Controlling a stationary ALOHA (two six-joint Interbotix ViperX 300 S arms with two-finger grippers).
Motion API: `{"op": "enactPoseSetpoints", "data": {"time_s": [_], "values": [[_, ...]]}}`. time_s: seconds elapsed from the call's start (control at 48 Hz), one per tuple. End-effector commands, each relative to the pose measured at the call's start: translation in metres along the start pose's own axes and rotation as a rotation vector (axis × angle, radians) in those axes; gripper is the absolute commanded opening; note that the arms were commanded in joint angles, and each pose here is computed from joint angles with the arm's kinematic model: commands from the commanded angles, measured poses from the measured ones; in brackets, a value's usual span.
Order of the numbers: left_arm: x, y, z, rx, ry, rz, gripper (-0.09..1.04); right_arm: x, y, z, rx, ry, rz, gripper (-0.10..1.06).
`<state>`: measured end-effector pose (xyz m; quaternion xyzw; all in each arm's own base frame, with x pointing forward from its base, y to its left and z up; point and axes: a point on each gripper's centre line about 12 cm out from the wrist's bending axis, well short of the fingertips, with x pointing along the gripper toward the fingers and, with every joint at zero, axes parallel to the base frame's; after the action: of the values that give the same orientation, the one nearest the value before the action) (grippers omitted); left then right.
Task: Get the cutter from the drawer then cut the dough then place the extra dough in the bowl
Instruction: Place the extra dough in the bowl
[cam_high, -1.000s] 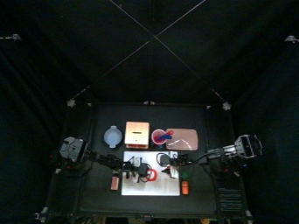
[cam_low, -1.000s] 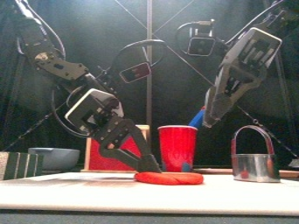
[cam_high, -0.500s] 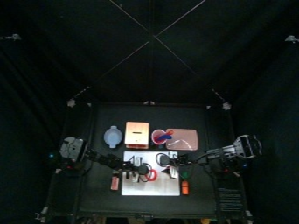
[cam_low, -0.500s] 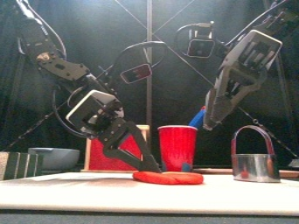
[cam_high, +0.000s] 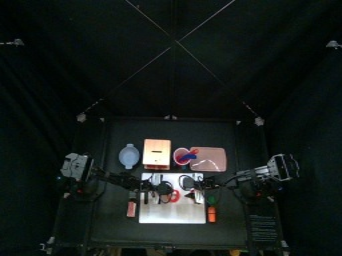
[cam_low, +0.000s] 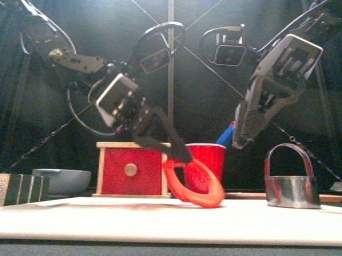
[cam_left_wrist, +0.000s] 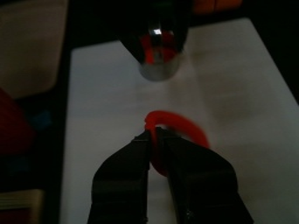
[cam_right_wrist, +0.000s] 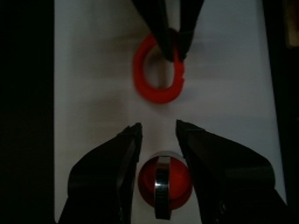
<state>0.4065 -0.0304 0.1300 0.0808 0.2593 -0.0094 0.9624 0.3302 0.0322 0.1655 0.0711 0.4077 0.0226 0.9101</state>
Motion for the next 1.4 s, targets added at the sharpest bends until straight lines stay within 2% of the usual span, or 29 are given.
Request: {"op": "enactPoseSetpoints", "data": {"time_s": [0.021,0.229,0.375,0.646,0.833,1.083,1.396], "values": [[-0.023,0.021,0.031,0.021,-0.108,0.046,0.56,-0.005,0.001,0.009,0.001,-0.035,0.002,0.76],[-0.06,0.042,0.054,0.085,-0.192,0.104,0.56,-0.004,-0.001,0.009,0.002,-0.034,0.0,0.76],[-0.086,0.058,0.069,0.131,-0.241,0.147,0.56,-0.005,-0.001,0.01,-0.014,-0.036,-0.004,0.76],[-0.136,0.102,0.064,0.099,-0.229,0.252,0.57,-0.004,-0.002,0.009,-0.028,-0.034,-0.009,0.76],[-0.175,0.117,0.047,0.04,-0.225,0.313,0.57,-0.004,-0.003,0.011,-0.047,-0.039,-0.014,0.76],[-0.223,0.126,0.008,-0.047,-0.244,0.416,0.57,-0.003,-0.006,0.012,-0.056,-0.047,-0.022,0.76],[-0.232,0.142,-0.048,-0.135,-0.1,0.515,0.58,-0.002,-0.006,0.012,-0.055,-0.047,-0.023,0.76]]}}
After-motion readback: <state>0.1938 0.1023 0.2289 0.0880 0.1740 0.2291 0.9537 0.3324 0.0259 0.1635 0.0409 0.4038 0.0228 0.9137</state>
